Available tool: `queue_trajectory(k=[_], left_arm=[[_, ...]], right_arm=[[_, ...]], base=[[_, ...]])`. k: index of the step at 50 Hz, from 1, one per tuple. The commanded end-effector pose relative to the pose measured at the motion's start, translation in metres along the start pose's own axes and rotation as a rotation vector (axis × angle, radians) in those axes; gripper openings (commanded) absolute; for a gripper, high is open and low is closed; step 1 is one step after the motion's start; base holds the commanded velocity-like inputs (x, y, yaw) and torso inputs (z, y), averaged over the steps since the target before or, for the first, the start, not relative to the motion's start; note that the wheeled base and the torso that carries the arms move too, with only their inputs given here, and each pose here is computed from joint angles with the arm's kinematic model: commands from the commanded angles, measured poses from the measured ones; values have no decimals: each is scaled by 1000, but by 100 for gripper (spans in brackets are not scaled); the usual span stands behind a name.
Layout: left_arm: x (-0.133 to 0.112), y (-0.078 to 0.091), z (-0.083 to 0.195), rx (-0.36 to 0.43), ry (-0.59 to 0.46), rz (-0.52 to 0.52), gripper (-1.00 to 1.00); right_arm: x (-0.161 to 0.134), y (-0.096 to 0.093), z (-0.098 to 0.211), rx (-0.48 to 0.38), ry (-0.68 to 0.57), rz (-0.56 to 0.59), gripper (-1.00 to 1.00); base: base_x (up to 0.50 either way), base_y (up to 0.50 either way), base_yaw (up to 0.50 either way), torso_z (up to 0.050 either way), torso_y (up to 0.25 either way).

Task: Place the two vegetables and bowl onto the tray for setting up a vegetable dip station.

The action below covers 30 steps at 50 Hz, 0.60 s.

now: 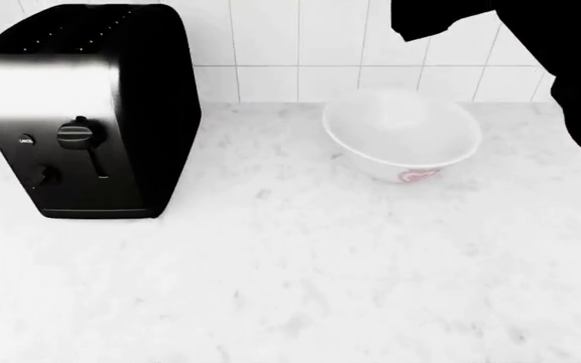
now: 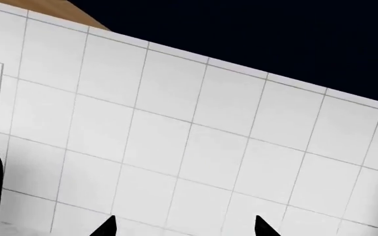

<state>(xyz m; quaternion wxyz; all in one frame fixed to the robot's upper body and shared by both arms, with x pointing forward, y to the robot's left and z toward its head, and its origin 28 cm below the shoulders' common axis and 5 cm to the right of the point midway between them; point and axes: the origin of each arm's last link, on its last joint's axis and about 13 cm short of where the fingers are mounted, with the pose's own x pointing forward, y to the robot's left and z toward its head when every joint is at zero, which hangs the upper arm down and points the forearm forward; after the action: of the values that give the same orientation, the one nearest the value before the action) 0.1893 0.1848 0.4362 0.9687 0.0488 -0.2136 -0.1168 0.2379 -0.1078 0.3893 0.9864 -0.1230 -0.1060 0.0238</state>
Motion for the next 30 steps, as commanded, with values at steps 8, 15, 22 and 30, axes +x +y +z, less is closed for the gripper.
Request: queue_trajectory(k=[8, 15, 22, 30], left_arm=[[-1, 1, 1, -1, -3, 2, 100], [-1, 2, 3, -3, -10, 7, 100], [-2, 2, 4, -4, -17, 6, 100], [-2, 2, 5, -4, -18, 5, 100]], right_arm=[[4, -1, -7, -20, 106, -51, 100], [8, -6, -16, 14, 168, -75, 100], [9, -8, -23, -8, 192, -76, 100], [15, -12, -33, 14, 269, -108, 100]], base=[[0, 0, 0, 0, 0], [0, 0, 0, 0, 0], [0, 0, 0, 0, 0], [0, 0, 0, 0, 0]])
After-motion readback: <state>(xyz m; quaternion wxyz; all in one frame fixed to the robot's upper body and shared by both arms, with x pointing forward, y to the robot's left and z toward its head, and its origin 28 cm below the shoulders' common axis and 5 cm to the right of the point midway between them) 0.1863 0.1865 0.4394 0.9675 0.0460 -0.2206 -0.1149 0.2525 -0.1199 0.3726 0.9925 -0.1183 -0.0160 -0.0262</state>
